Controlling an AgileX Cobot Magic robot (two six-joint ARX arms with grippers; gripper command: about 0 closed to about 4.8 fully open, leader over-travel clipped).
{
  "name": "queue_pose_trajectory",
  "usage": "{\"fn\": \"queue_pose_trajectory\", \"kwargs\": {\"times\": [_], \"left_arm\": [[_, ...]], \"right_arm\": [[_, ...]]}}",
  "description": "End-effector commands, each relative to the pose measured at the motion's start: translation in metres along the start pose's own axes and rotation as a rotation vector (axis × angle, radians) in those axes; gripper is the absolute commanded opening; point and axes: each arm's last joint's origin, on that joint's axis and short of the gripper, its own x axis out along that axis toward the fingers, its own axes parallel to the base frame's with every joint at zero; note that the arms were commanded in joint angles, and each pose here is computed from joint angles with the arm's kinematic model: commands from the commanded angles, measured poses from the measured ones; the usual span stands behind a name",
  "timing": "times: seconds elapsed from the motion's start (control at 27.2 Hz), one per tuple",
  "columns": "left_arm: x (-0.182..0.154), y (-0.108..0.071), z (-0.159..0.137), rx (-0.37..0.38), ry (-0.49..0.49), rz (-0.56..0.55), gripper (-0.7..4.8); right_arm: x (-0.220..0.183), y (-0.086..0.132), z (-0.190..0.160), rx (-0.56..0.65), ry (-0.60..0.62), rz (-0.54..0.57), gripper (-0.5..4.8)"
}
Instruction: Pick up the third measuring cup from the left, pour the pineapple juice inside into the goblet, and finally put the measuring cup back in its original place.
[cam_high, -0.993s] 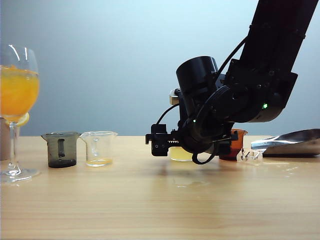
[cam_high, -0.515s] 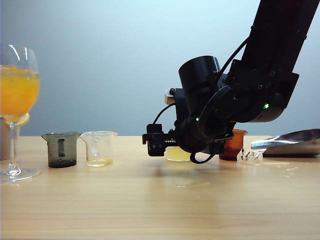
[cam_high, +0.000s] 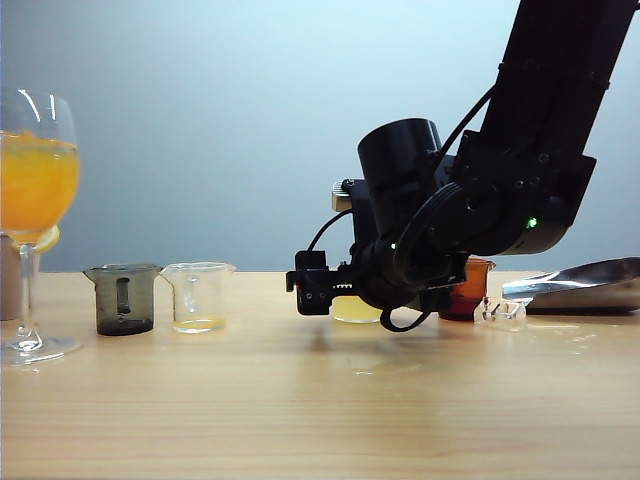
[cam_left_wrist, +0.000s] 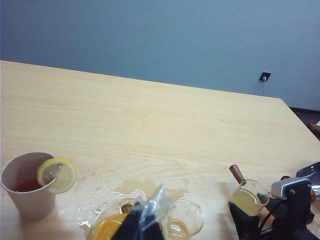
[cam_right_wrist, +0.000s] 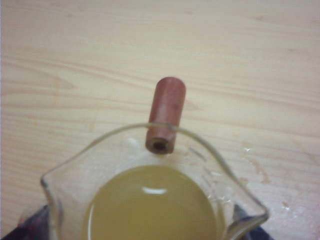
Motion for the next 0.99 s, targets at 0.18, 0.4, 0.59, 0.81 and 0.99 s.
{"fn": "queue_pose_trajectory", "kwargs": {"times": [0.18, 0.4, 0.59, 0.81, 0.99], "left_arm": [[-0.0015, -0.0014, 0.0033, 0.005, -0.017, -0.028, -0.06], [-0.0015, -0.0014, 0.0033, 0.005, -0.017, -0.028, -0.06], [-0.0016, -0.0014, 0.0033, 0.005, -0.017, -0.028, -0.06], [-0.0015, -0.0014, 0.0033, 0.005, -0.017, -0.028, -0.06], [-0.0015, -0.0014, 0.0033, 0.005, -0.017, -0.028, -0.06]], "right_arm": [[0.0109, 0.0051, 0.0064, 0.017, -0.044, 0.003, 4.64], [0.0120, 0.0045, 0.0045, 0.011, -0.032, -0.018, 4.61], [0.0125, 0.0043, 0.0016, 0.010, -0.020, -0.018, 3.63], [0.0124, 0.0045, 0.0016, 0.010, -0.020, -0.018, 2.62], [0.0124, 0.0046, 0.0016, 0.010, -0.020, -0.013, -0.06]]}}
